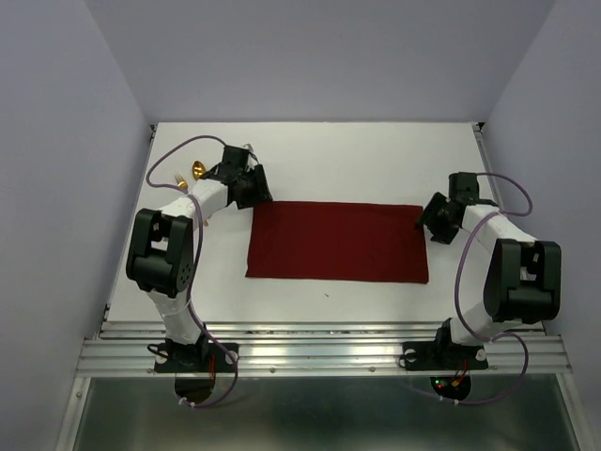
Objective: Fold the napkin into a case and place the utensils inside
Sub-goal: Pick up the rectangle-folded napkin from the center of the board.
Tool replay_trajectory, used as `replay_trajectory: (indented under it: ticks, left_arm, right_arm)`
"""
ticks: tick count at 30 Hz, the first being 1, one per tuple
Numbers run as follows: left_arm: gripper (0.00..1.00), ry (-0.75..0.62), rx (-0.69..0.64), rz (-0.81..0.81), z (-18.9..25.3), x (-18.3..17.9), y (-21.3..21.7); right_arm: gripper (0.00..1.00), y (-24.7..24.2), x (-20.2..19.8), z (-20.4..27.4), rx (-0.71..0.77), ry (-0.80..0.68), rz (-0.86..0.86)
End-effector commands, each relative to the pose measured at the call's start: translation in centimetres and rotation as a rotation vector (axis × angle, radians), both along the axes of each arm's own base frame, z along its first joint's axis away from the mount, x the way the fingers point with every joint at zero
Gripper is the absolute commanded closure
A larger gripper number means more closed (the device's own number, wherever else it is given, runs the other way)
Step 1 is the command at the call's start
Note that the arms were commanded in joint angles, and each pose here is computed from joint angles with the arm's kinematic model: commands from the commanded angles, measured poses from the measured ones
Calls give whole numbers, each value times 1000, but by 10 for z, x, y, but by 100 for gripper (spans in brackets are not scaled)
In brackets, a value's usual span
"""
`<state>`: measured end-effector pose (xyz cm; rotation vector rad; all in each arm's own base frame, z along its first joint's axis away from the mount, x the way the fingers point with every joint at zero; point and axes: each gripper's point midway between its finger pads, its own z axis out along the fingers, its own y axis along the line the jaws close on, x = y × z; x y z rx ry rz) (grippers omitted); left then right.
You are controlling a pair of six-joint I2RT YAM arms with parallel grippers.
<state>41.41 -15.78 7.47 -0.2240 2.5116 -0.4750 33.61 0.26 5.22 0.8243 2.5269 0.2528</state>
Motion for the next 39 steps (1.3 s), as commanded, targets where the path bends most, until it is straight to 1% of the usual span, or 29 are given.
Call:
replay_trajectory:
  ticks: [1, 4, 7, 11, 12, 14, 16, 18, 21, 23, 26, 30, 31, 32, 33, 34, 35, 36, 39]
  left_arm:
    - [38, -67, 39, 3, 37, 1, 8]
    - [37, -43, 79, 21, 30, -10, 19]
    - [36, 2, 119, 62, 15, -26, 32]
    - [36, 64, 129, 107, -7, -37, 41]
    - [36, 78, 112, 106, -11, -39, 39]
    - [36, 93, 91, 105, -16, -44, 36]
    - [36, 82, 81, 107, -17, -45, 35]
    - [36, 99, 83, 114, -24, -51, 39]
    - [36, 123, 75, 97, -34, -58, 37]
    - [36, 132, 67, 92, -39, -61, 36]
    - [36, 150, 47, 83, -48, -66, 32]
    - [37, 171, 12, 69, -55, -72, 26]
    - [37, 166, 4, 68, -55, -72, 25]
    - [37, 169, -1, 68, -57, -74, 24]
    - [37, 166, -6, 65, -56, -73, 23]
    - [37, 169, -7, 61, -56, -74, 23]
    - [37, 171, -6, 61, -57, -74, 23]
    - [37, 173, -8, 61, -57, -75, 23]
    - [37, 170, -13, 55, -58, -77, 20]
  right_arm:
    - [37, -6, -17, -9, -36, 49, -2]
    - [37, -2, -24, -18, -17, 74, 27]
    - [38, -3, -29, -26, -28, 91, 38]
    - [41, -6, -30, -29, -44, 102, 33]
    - [43, -7, -29, -30, -46, 102, 29]
    - [43, -9, -30, -31, -72, 114, 15]
    - [43, -7, -31, -31, -63, 111, 13]
    - [43, -5, -30, -33, -51, 108, 20]
    - [45, -4, -31, -38, -49, 125, 29]
    - [48, -1, -30, -39, -46, 127, 39]
    - [49, 5, -30, -43, -29, 128, 36]
    - [64, 2, -30, -46, -35, 139, 12]
    - [73, 1, -30, -45, -41, 132, 6]
    - [78, -1, -29, -43, -50, 126, -13]
    - [87, -1, -28, -40, -49, 116, -18]
    - [90, -6, -26, -33, -75, 92, -34]
    - [91, -7, -25, -30, -78, 82, -39]
    - [95, -7, -23, -27, -77, 70, -43]
    - [99, -1, -18, -15, -62, 36, -28]
